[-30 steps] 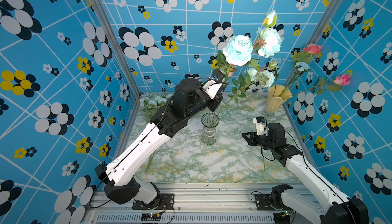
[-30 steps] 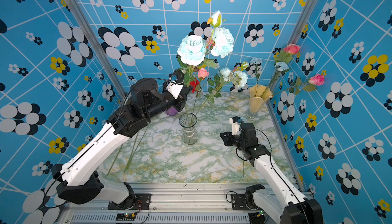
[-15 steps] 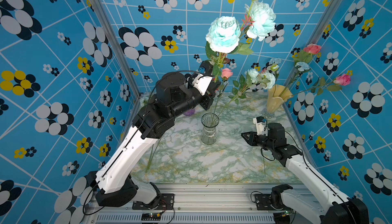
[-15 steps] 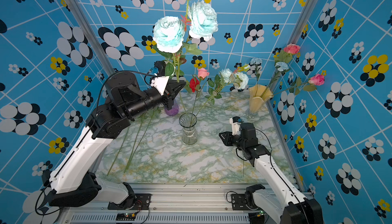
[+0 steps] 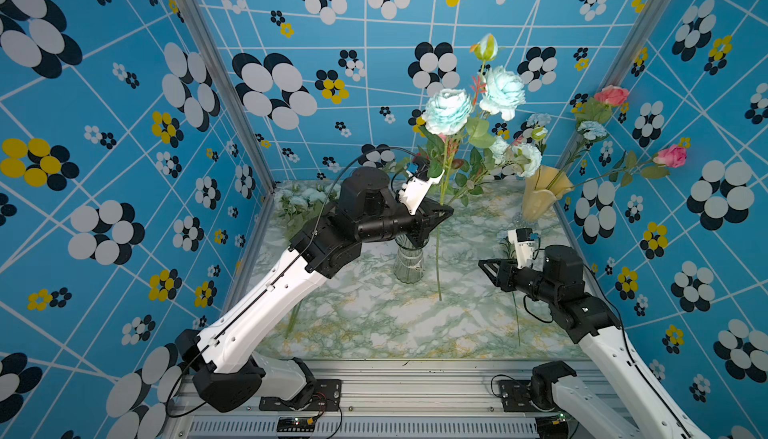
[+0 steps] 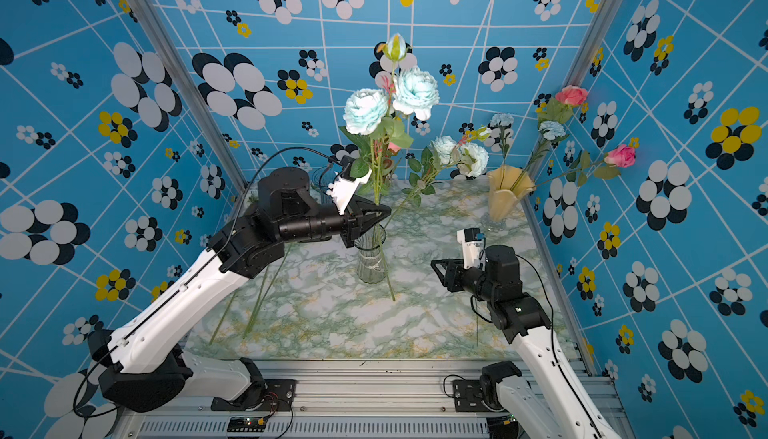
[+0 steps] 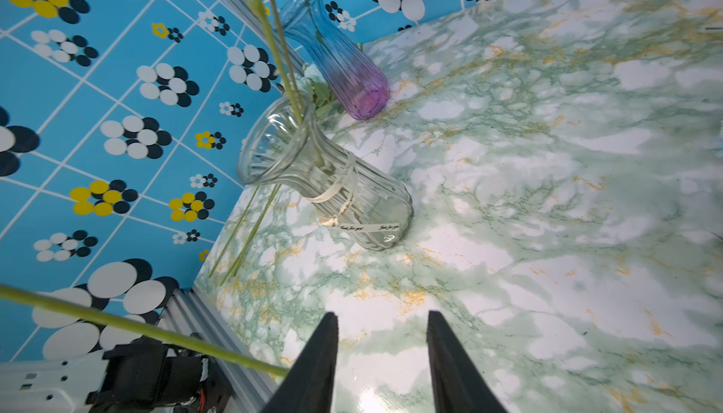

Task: Pick out blue flowers from the vase
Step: Pick up the flower from the vase.

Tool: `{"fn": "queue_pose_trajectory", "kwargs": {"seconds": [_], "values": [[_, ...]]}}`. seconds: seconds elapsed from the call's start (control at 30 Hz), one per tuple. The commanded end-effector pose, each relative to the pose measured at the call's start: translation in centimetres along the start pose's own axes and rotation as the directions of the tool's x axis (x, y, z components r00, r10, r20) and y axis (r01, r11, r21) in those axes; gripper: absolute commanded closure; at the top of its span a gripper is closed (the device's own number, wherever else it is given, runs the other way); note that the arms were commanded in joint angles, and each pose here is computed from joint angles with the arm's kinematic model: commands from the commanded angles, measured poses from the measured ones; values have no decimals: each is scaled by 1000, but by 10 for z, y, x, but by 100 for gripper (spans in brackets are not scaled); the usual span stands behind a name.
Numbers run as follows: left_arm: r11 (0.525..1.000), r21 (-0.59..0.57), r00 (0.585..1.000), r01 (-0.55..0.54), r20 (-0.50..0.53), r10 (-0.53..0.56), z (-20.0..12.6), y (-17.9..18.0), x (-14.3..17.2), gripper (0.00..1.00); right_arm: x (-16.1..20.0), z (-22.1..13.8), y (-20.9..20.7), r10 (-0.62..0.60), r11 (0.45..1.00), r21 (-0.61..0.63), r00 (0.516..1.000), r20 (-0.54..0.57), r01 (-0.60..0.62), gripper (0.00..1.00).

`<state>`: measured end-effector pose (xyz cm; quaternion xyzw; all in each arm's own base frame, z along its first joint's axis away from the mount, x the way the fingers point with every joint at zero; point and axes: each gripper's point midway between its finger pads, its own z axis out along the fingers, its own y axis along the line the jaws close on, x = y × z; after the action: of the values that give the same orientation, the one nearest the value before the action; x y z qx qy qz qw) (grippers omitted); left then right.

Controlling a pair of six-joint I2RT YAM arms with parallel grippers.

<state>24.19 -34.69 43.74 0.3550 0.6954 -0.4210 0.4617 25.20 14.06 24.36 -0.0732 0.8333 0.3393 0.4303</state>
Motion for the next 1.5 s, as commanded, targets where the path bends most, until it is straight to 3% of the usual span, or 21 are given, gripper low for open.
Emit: {"fn": "queue_pose_trajectory", "kwargs": {"seconds": [0.0,0.2,0.37,0.73,1.17,1.47], "values": [[995,87,995,49,83,-57,-1,-11,-10,100,-6,-26,41,-68,988,-142,998,3,68,57],[986,120,986,120,100,-132,2,-8,12,100,-32,-48,89,-81,934,-338,989,123,119,54],[980,121,979,159,111,-173,4,-3,25,100,-35,-33,117,-152,892,-414,983,105,183,52],[976,73,974,207,82,-213,7,17,49,100,-40,0,157,-264,858,-430,959,98,280,53],[968,100,968,230,84,-238,6,22,45,100,-40,29,156,-339,865,-365,937,82,345,57],[967,90,966,239,73,-246,7,28,48,100,-46,34,168,-352,850,-382,931,101,363,68]]}}
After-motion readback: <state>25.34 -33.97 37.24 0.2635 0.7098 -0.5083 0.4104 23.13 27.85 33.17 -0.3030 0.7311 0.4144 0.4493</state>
